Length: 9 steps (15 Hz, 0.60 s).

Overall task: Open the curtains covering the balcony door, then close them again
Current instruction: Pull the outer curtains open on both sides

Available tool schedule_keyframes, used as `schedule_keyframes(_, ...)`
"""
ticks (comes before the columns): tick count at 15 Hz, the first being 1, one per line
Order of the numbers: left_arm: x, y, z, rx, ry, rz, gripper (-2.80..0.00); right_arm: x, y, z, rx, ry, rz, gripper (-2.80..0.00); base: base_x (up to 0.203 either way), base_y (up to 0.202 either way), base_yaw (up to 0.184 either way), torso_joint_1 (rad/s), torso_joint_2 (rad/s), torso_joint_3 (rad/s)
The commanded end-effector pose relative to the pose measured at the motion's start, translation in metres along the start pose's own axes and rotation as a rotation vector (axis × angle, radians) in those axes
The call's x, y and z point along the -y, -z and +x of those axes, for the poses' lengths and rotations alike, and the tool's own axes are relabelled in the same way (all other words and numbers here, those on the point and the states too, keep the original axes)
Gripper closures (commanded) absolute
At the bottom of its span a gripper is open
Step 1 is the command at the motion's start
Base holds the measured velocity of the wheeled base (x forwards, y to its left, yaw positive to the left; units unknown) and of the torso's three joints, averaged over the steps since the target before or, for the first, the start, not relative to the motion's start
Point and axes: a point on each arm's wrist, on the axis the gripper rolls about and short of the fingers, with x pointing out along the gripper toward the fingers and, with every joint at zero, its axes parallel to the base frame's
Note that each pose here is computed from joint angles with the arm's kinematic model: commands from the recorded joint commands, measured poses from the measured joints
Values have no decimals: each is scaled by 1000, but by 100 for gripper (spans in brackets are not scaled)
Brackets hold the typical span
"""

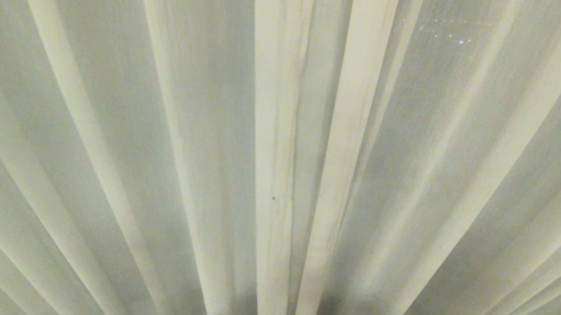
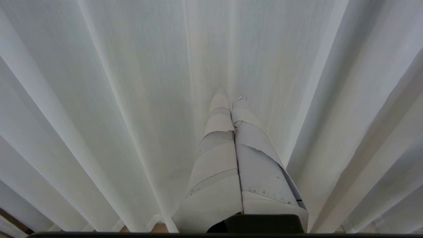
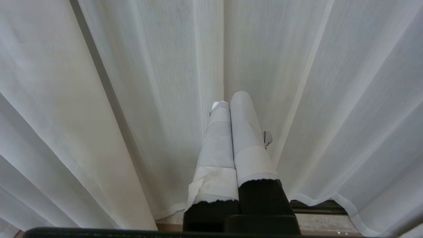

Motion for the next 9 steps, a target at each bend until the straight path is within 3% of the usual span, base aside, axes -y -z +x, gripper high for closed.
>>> schedule_keyframes(1,0,0,0,3,-1,0,0,0,0,0,0,0,0,0,0,0,0,0,0,0)
schedule_keyframes(9,0,0,0,3,-1,0,0,0,0,0,-2,0,0,0,0,0,0,0,0,0)
